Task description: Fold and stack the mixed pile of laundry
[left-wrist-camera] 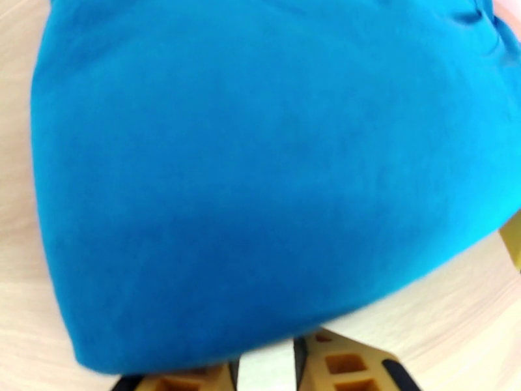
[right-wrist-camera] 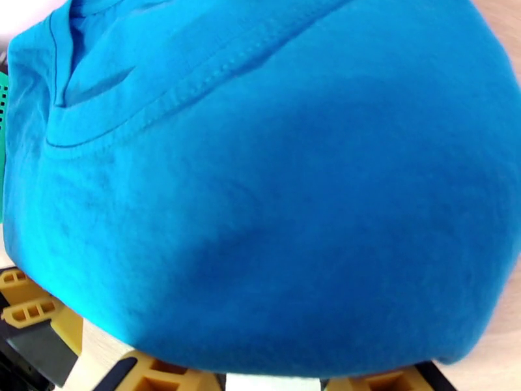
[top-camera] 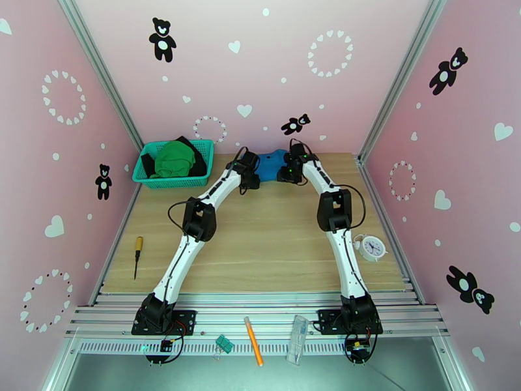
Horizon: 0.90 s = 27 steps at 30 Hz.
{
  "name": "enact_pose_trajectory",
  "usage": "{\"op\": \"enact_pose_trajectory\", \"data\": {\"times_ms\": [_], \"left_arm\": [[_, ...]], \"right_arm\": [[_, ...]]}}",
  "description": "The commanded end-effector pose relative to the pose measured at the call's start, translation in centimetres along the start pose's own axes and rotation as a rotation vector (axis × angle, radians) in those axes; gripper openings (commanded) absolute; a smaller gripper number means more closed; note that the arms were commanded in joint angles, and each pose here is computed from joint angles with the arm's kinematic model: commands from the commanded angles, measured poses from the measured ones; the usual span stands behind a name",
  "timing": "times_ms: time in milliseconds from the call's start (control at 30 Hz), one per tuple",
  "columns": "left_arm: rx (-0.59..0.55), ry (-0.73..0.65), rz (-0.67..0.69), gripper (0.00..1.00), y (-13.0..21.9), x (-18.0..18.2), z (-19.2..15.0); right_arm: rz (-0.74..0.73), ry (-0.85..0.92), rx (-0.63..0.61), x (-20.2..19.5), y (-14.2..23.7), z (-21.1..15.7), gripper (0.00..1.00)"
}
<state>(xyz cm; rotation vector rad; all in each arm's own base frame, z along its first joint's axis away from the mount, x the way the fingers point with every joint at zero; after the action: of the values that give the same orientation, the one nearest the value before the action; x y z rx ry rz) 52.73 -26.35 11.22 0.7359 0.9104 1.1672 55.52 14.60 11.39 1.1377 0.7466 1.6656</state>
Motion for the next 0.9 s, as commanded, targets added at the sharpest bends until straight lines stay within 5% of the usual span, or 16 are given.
{"op": "enact_pose_trajectory", "data": {"times_ms": [0,167,333,500,700,800,867], "left_arm": [[-0.040,0.052,0.034,0.33,-0.9,1.9,0.9],[-0.091,0.099,0.069,0.33,1.4,2.8,2.3],[-0.173,0.052,-0.054,0.36,8.2,-0.9,2.4],[-0.278,-0.085,-0.204,0.68,17.6,-6.2,-1.5],[-0.409,-0.163,-0.288,0.78,27.6,-7.9,-7.6],[-0.490,-0.156,-0.279,0.85,32.2,-6.2,-10.1],[-0.547,-0.126,-0.211,0.93,34.3,-4.2,-11.1]], "right_arm": [[0.000,0.014,0.006,-0.2,-0.3,-0.2,0.43],[-0.044,0.108,-0.032,1.8,4.9,-1.8,0.48],[-0.087,0.209,-0.131,4.3,12.6,-4.9,0.50],[0.021,0.264,-0.160,7.5,17.8,-10.0,0.58],[0.234,0.224,-0.331,9.0,26.0,-15.3,0.62],[0.299,0.212,-0.509,9.5,32.0,-17.8,0.77],[0.370,0.187,-0.592,9.4,34.6,-19.9,0.99]]}}
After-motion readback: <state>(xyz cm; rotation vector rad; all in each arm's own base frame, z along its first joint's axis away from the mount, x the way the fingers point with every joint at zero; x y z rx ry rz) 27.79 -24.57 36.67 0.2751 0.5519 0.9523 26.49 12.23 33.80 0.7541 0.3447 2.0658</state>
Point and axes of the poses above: each hand's point on the last joint's axis, 136 mm out from that joint toward the fingers, its own y axis back along the fingers, its own x axis along the line the jaws close on, z = x × y, the point moved 10 cm from there along y, back along the fingers, and after that the axes turned 1 degree about -y, right-handed, at the moved point
